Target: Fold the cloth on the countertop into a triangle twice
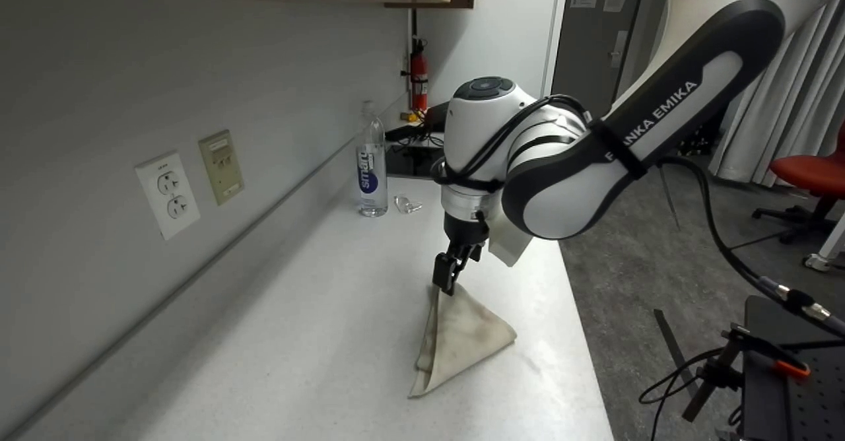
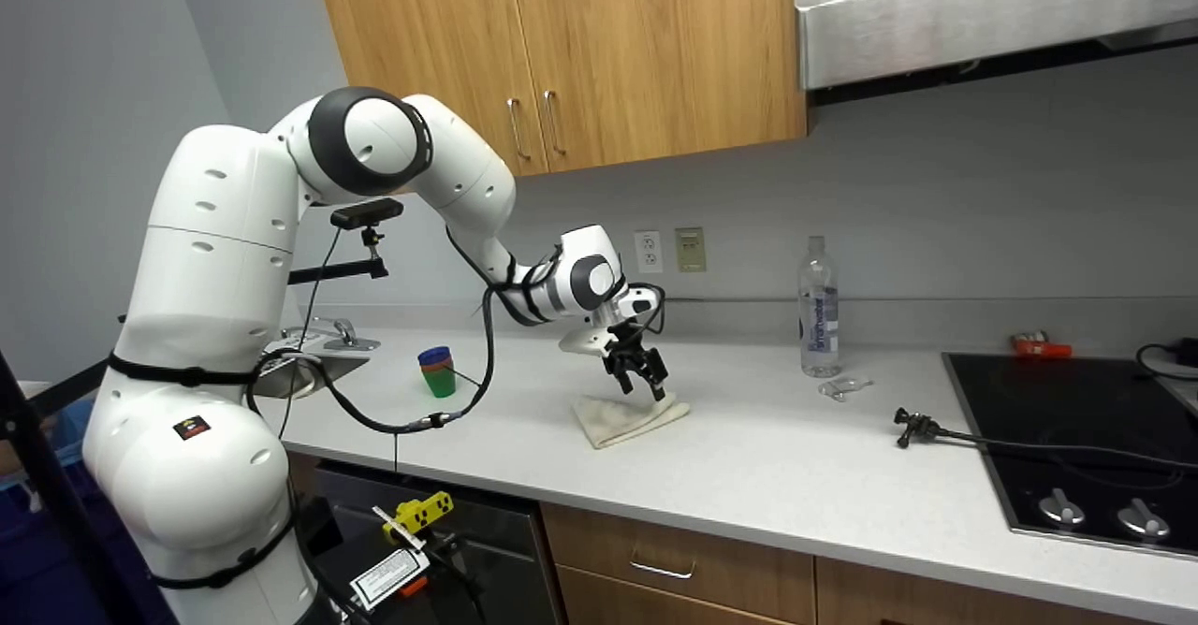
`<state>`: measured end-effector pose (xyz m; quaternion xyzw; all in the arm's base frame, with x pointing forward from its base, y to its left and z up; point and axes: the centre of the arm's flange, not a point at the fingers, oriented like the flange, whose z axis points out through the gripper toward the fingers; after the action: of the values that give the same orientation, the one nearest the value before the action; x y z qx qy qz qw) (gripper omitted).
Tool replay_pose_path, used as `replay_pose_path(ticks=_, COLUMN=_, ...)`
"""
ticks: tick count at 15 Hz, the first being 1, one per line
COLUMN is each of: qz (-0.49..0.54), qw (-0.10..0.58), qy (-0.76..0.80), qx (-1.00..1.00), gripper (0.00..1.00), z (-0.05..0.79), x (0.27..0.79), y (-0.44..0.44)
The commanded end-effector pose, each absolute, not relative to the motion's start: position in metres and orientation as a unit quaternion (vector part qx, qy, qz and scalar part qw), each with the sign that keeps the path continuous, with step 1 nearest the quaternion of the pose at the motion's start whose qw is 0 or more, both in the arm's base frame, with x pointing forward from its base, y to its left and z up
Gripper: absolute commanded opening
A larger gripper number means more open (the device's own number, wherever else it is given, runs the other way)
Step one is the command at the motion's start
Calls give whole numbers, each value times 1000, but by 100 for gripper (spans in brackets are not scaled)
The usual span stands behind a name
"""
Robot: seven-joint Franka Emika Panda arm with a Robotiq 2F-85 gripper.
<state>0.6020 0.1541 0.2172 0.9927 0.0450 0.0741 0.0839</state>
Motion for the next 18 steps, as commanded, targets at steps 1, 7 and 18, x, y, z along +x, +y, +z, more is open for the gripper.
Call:
replay_pose_path(ticks=1, qz=83, qw=77, qy=74, qx=991, gripper=100, z=252, x=584, y=160)
replay_pose_path(ticks=7, qz=106, qw=26, qy=123, qx=986, gripper=100, z=318, x=548, y=163)
replay_pose_path(ticks=18, qz=193, qw=-59, qy=161, qx=966, gripper=100, z=424, x=488, y=154)
